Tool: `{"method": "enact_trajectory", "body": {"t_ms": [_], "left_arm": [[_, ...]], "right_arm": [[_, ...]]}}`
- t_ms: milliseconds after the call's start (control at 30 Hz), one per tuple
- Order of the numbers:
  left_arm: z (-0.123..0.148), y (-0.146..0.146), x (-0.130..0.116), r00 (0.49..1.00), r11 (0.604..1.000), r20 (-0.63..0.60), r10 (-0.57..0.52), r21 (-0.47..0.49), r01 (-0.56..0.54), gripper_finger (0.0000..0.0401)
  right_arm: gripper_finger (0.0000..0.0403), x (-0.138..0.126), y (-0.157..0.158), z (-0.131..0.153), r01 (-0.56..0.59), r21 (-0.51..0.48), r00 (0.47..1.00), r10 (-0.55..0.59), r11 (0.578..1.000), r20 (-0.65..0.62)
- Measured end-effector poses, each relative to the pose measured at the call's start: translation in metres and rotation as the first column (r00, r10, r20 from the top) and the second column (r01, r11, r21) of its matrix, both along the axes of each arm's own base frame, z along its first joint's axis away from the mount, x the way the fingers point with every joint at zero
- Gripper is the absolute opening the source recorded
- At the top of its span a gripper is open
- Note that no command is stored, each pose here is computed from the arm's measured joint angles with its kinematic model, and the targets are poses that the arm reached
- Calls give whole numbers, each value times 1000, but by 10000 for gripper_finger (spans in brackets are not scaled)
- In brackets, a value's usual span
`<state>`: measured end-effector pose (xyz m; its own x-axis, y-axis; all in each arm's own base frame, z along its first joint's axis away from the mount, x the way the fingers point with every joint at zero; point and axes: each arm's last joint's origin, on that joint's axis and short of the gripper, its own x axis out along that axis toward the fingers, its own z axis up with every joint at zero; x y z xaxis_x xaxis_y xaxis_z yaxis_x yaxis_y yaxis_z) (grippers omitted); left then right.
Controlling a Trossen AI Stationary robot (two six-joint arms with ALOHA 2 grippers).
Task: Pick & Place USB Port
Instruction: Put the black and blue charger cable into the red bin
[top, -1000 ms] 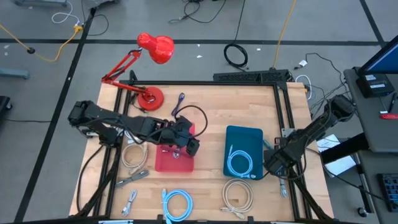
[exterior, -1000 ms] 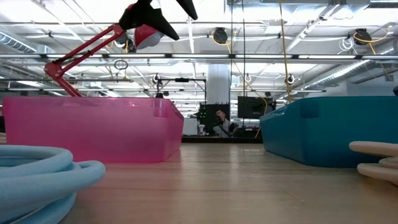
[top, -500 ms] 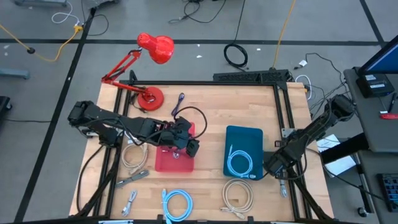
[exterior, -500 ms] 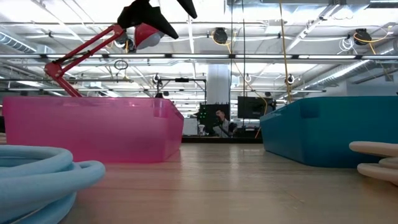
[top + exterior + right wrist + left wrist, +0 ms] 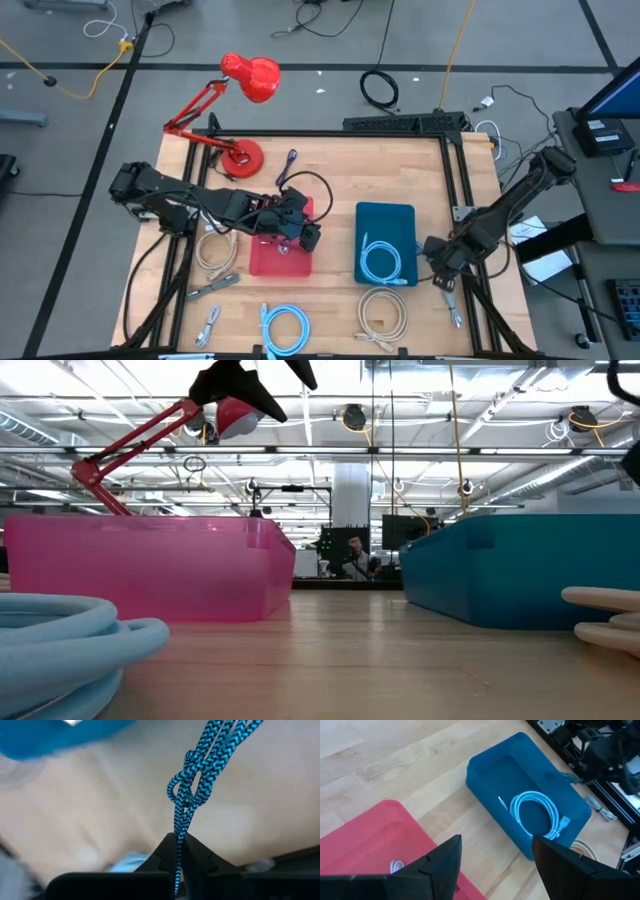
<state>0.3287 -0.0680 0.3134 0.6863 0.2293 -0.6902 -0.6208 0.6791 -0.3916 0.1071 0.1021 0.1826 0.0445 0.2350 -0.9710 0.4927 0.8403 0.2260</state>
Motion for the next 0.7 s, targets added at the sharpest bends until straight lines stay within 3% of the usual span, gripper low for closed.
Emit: {"method": "enact_trajectory", "body": {"t_ms": [133, 300, 700], "left_arm": [[0, 0, 0, 1000, 1000, 0, -1, 1, 1, 246], [0, 0, 0, 1000, 1000, 6, 2, 8, -2, 246], [1, 3, 2, 1000, 1000, 13, -4, 25, 4, 246]], "right_arm": [[1, 0, -1, 11, 160, 42, 987, -160, 986, 11], [1, 0, -3, 25, 362, 81, 930, -365, 929, 38], [0, 18, -12, 85, 502, 91, 805, -503, 860, 316]]}}
